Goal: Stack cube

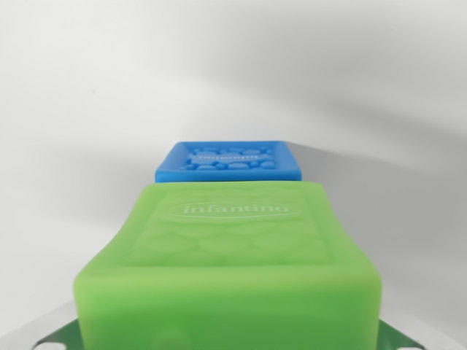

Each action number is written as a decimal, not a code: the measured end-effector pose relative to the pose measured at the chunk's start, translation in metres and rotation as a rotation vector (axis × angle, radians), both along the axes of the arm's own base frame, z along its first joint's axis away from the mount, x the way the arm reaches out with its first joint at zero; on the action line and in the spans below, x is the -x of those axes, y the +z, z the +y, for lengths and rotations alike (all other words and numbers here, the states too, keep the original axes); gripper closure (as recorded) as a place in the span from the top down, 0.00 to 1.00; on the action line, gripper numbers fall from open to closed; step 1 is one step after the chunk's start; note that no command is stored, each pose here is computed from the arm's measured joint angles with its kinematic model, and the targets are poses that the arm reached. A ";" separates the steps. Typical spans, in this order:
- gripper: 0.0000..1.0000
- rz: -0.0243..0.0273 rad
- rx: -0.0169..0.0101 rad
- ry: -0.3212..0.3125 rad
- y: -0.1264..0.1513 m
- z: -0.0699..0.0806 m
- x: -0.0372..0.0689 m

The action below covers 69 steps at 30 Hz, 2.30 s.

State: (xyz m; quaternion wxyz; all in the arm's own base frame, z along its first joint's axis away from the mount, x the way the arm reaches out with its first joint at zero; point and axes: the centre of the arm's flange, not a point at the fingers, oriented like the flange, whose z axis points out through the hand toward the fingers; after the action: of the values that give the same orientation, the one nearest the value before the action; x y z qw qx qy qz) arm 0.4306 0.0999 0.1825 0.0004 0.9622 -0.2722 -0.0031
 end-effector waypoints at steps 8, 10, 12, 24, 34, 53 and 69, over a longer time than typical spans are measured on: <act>0.00 0.0000 0.0000 0.000 -0.010 0.000 0.000; 0.00 -0.0010 -0.0003 0.000 -0.011 0.000 0.000; 0.00 -0.0009 -0.0003 0.000 -0.012 0.000 0.000; 1.00 -0.0007 -0.0002 0.000 -0.014 0.000 0.000; 1.00 -0.0010 -0.0002 0.000 -0.014 0.000 0.000; 1.00 -0.0007 -0.0001 0.000 -0.013 0.000 0.000; 1.00 -0.0052 0.0004 0.000 0.019 0.000 -0.001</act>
State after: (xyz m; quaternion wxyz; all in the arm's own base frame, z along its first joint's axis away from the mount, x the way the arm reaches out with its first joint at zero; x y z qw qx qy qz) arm 0.4317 0.0997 0.2018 -0.0001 0.9622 -0.2723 -0.0005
